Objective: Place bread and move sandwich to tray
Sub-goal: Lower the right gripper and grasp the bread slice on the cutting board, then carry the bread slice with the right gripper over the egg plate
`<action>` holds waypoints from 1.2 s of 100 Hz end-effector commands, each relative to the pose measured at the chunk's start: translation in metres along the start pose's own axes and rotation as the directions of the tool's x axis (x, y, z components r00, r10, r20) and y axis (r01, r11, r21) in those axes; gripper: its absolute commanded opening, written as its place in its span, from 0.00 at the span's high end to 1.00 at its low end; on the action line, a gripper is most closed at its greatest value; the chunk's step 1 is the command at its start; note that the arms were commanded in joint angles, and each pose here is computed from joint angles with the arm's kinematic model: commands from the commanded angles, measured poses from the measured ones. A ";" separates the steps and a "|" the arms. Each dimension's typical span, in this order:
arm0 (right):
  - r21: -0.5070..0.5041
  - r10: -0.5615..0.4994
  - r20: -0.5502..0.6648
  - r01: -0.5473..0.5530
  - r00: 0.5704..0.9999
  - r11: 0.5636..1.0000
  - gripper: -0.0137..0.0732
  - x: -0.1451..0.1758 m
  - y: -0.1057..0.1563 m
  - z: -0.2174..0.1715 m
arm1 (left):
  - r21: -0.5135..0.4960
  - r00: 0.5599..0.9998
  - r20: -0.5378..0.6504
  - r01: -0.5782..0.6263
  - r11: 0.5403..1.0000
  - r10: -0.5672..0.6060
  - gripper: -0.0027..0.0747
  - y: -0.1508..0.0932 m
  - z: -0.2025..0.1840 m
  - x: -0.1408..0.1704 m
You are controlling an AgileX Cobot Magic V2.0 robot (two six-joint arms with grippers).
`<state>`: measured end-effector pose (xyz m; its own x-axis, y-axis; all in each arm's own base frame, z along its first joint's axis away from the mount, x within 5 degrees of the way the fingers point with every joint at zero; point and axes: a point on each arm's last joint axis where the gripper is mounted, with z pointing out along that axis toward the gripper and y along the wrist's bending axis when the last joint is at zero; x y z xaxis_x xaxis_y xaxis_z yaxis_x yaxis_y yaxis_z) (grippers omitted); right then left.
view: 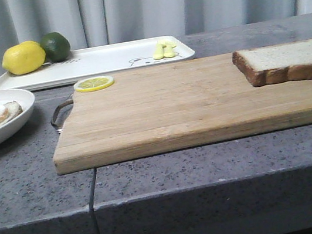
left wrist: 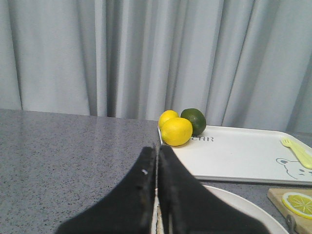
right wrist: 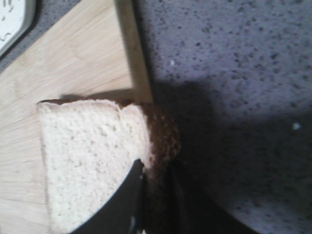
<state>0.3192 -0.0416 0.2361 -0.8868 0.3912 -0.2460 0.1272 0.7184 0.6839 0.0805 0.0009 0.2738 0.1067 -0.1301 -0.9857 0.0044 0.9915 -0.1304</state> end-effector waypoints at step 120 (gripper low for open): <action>-0.519 -0.222 0.015 0.197 0.975 0.832 0.92 0.130 0.291 0.154 | 0.007 0.995 0.103 0.016 1.000 -0.016 0.99 -0.002 0.002 -0.019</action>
<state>0.3122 0.2945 0.2708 -0.9068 0.2023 -0.3698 -0.2537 0.4387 0.8621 0.0805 0.0009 0.2740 0.1090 -0.1301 -0.9855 0.0044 0.9915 -0.1304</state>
